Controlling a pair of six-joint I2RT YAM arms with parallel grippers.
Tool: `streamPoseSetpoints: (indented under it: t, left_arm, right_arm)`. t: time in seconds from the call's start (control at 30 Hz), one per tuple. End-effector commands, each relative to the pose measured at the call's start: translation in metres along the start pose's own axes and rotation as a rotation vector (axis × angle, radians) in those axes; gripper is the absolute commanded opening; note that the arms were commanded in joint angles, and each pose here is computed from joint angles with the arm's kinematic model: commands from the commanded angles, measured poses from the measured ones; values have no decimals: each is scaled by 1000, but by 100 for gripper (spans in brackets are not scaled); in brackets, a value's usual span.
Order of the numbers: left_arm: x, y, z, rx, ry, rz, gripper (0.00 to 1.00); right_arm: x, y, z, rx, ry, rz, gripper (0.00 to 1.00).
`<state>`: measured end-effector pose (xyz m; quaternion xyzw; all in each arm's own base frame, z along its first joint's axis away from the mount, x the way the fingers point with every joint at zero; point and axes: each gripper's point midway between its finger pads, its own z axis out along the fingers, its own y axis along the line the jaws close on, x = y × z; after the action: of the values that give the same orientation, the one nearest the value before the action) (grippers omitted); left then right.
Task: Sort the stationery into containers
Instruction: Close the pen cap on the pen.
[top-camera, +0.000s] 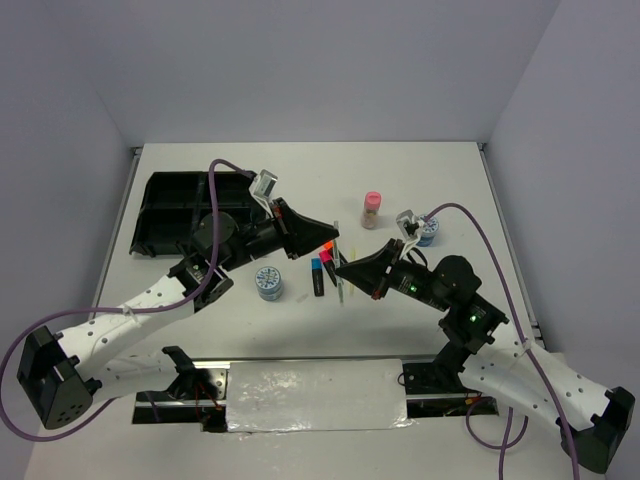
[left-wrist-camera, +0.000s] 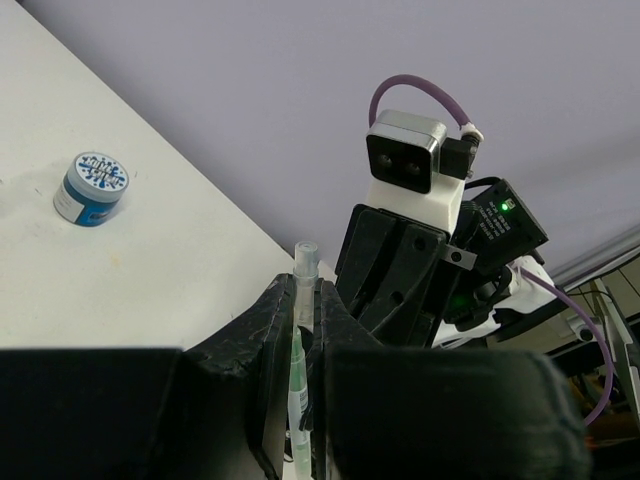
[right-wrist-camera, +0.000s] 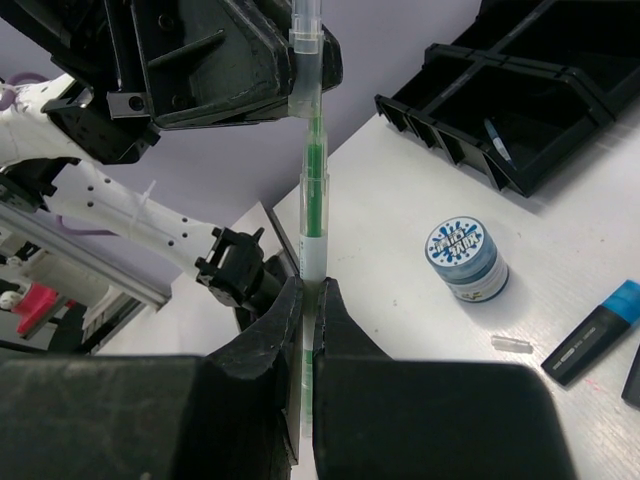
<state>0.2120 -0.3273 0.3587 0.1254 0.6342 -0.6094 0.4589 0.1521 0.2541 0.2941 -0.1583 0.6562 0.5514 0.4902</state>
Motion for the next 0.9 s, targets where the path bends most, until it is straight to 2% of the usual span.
streamPoseSetpoints:
  t: [0.0, 0.23, 0.53, 0.87]
  left_arm:
    - [-10, -10, -3, 32, -41, 43, 0]
    - [-14, -9, -4, 16, -56, 51, 0]
    - [-39, -21, -4, -5, -104, 99, 0]
    - [-34, -22, 1, 25, -86, 81, 0]
  right_arm:
    - [-29, 26, 0, -71, -69, -50, 0]
    - [-27, 24, -1, -68, -67, -43, 0]
    - [-12, 16, -3, -56, -30, -23, 0]
    - [-16, 19, -5, -56, -37, -33, 0]
